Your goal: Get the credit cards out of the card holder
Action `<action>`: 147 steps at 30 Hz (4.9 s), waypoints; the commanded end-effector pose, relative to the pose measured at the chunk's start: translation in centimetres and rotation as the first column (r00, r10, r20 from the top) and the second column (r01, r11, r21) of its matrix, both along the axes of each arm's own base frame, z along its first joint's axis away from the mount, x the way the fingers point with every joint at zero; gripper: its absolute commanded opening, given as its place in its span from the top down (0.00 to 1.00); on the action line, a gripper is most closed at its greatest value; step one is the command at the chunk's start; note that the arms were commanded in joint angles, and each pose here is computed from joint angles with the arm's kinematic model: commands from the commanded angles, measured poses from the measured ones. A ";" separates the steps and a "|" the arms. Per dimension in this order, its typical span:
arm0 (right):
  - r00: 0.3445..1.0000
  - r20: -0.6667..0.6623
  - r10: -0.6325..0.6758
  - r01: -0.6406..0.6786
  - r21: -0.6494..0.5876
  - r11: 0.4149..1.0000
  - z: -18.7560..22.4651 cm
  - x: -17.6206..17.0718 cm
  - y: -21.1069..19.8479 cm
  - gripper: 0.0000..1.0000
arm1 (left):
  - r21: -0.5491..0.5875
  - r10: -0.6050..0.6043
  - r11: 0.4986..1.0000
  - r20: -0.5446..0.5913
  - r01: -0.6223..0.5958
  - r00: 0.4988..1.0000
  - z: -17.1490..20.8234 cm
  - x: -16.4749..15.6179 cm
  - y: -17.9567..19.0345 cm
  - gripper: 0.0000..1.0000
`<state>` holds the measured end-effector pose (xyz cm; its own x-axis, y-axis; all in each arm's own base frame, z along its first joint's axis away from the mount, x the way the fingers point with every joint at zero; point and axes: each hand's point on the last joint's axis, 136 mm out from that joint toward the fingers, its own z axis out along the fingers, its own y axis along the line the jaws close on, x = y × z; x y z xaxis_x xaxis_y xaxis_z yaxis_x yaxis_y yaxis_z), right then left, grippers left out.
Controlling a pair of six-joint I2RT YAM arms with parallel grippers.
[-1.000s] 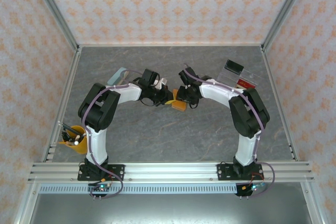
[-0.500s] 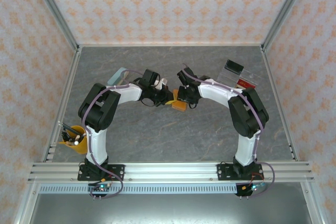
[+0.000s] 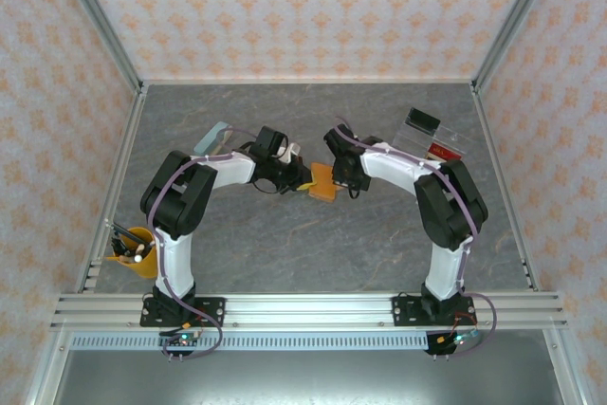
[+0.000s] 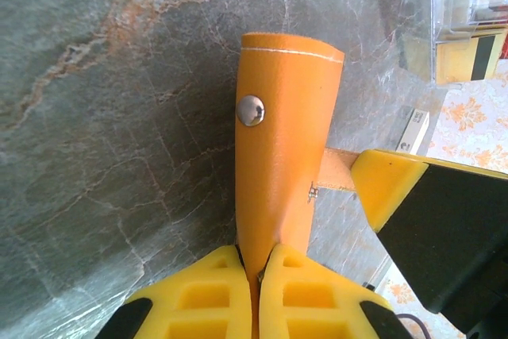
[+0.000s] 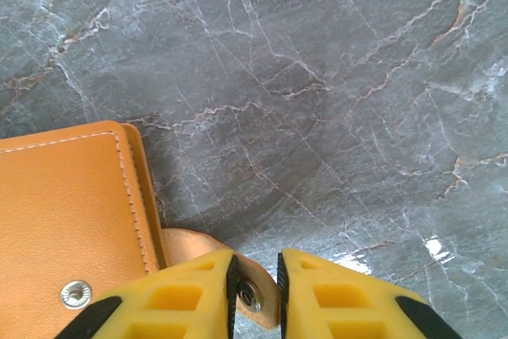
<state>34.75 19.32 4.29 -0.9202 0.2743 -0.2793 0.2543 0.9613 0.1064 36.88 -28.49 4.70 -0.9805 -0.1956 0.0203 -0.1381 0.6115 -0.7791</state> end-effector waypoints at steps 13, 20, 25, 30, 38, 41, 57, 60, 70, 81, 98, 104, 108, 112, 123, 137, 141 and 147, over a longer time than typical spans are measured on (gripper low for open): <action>0.999 0.040 -0.010 0.003 0.170 0.986 0.1 0.0 1.2 0.72 | 0.200 0.074 0.977 0.034 -0.079 0.997 2.2 0.5 3.6 0.20; 0.999 0.031 0.023 -0.030 0.249 0.968 0.0 0.4 1.8 0.76 | 0.278 0.139 0.945 0.126 -0.170 0.982 4.0 2.3 5.2 0.00; 0.996 0.053 0.068 -0.078 0.231 0.970 1.2 0.7 1.5 0.86 | 0.351 0.203 0.900 0.190 -0.260 0.961 4.9 3.0 7.2 0.00; 0.979 0.118 0.165 -0.196 0.336 0.921 4.7 0.4 3.7 0.89 | 0.391 0.300 0.841 0.239 -0.374 0.923 5.9 2.9 9.5 0.00; 0.940 0.193 0.282 -0.341 0.479 0.809 9.9 -0.5 8.7 0.89 | 0.440 0.351 0.788 0.253 -0.431 0.901 7.3 -0.5 12.5 0.00; 0.937 0.189 0.294 -0.350 0.499 0.793 10.1 0.0 10.2 0.89 | 0.467 0.340 0.772 0.269 -0.431 0.901 7.5 -1.7 13.6 0.00; 0.989 0.048 0.137 -0.145 0.278 0.949 6.1 1.7 4.5 0.90 | 0.442 0.249 0.824 0.277 -0.354 0.928 7.1 -2.1 13.2 0.00; 0.996 0.037 0.084 -0.090 0.219 0.971 5.2 1.5 1.8 0.91 | 0.388 0.241 0.859 0.266 -0.333 0.933 6.9 -1.0 11.7 0.01; 0.999 -0.016 0.045 -0.044 0.064 0.997 3.0 1.5 -2.5 0.90 | 0.195 0.150 0.963 0.191 -0.188 0.970 5.9 1.7 4.7 0.40; 0.996 -0.044 0.073 -0.072 0.025 0.997 1.3 2.4 -2.6 0.90 | 0.247 0.146 0.954 0.118 -0.172 0.982 3.0 2.7 3.1 0.58; 0.991 -0.072 0.116 -0.107 0.109 0.988 0.2 2.6 -0.8 0.90 | 0.316 0.128 0.937 0.084 -0.148 0.988 0.2 3.5 2.4 0.56; 0.992 -0.069 0.106 -0.096 0.132 0.987 0.1 2.7 -0.5 0.90 | 0.301 0.122 0.943 0.079 -0.140 0.989 0.1 3.7 1.8 0.58; 0.992 -0.073 0.105 -0.094 0.141 0.985 0.0 2.6 -0.4 0.90 | 0.309 0.098 0.944 0.067 -0.114 0.993 -0.2 3.4 1.7 0.54; 0.992 -0.077 0.100 -0.089 0.141 0.986 -0.1 2.6 -0.4 0.90 | 0.378 0.086 0.919 0.075 -0.108 0.993 -0.3 3.1 2.8 0.52; 0.990 -0.087 0.111 -0.100 0.131 0.986 -0.2 2.5 -0.5 0.90 | 0.454 0.032 0.888 0.109 -0.079 0.993 0.2 3.0 4.1 0.52; 0.985 -0.102 0.141 -0.122 0.176 0.977 -0.5 2.2 0.4 0.90 | 0.329 -0.010 0.944 0.079 -0.016 0.997 0.4 2.6 1.6 0.70; 0.982 -0.101 0.159 -0.136 0.208 0.969 -0.4 2.1 1.0 0.91 | 0.277 -0.031 0.961 0.096 0.003 0.995 1.4 2.5 0.8 0.79; 0.970 -0.076 0.232 -0.198 0.314 0.928 0.7 1.5 3.3 0.91 | 0.291 -0.058 0.956 0.117 0.022 0.991 3.3 1.5 1.5 0.95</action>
